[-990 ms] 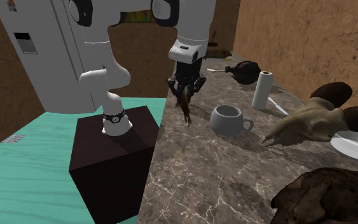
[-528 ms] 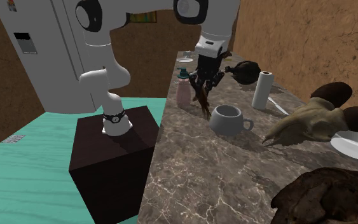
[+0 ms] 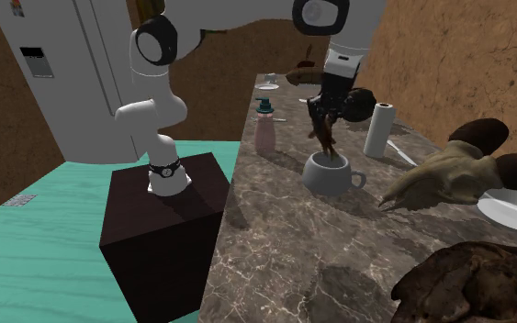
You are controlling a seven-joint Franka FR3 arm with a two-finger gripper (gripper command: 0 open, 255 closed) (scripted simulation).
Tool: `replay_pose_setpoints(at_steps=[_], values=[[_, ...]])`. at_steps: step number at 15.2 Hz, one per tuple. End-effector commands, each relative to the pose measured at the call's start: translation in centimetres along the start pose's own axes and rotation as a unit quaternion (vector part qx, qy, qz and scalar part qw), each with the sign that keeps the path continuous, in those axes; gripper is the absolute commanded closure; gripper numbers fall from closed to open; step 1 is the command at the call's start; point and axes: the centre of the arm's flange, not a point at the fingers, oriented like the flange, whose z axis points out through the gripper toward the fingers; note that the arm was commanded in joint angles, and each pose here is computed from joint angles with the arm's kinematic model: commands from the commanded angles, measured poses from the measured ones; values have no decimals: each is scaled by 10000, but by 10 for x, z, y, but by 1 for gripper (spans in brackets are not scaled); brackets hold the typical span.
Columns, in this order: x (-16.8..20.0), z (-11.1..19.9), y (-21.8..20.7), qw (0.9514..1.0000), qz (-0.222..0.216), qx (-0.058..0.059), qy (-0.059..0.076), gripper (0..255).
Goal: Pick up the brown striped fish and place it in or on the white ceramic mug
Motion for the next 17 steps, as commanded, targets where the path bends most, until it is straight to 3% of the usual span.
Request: replay_pose_setpoints(at_steps=[1,5,17], values=[[-2,-3,-26,10000,12,1,1,255],[-9,-6,-82,10000,12,1,1,255],[3,56,-84,10000,12,1,1,255]])
